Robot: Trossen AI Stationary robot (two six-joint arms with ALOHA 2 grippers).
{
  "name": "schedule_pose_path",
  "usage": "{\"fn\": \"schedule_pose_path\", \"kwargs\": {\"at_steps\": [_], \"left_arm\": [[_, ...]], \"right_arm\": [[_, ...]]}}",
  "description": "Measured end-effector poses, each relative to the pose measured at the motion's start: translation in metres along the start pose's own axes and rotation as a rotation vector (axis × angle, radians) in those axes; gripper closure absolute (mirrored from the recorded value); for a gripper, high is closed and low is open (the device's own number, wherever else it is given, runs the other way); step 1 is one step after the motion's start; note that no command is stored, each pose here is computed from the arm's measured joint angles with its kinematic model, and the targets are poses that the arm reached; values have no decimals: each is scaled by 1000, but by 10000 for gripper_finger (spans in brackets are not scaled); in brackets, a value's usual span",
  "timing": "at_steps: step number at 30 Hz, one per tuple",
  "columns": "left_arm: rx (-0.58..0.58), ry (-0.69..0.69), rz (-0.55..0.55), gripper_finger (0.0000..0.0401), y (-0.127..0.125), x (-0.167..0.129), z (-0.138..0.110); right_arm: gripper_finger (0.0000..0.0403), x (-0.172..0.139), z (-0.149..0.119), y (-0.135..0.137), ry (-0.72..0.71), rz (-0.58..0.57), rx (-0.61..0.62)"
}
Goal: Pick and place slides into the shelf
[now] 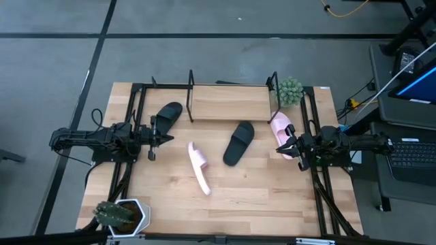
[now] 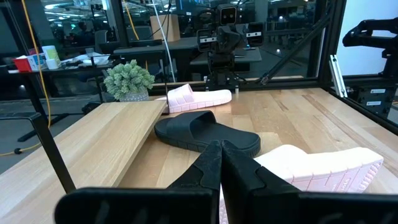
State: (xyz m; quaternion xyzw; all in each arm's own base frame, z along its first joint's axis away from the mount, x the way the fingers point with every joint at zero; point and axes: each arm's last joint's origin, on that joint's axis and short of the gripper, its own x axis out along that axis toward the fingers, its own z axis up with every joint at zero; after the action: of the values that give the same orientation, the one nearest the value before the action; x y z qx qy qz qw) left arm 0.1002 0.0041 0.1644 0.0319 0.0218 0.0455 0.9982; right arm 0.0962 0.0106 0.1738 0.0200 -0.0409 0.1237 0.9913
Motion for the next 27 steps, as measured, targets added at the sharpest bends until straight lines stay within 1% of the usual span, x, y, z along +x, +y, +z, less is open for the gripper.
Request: {"fn": "schedule_pose_path", "kwargs": {"at_steps": [27], "left_arm": [[-9, 0, -1, 401, 0, 0, 0]], "right_arm": [[370, 0, 0, 0, -2, -16, -2]]}}
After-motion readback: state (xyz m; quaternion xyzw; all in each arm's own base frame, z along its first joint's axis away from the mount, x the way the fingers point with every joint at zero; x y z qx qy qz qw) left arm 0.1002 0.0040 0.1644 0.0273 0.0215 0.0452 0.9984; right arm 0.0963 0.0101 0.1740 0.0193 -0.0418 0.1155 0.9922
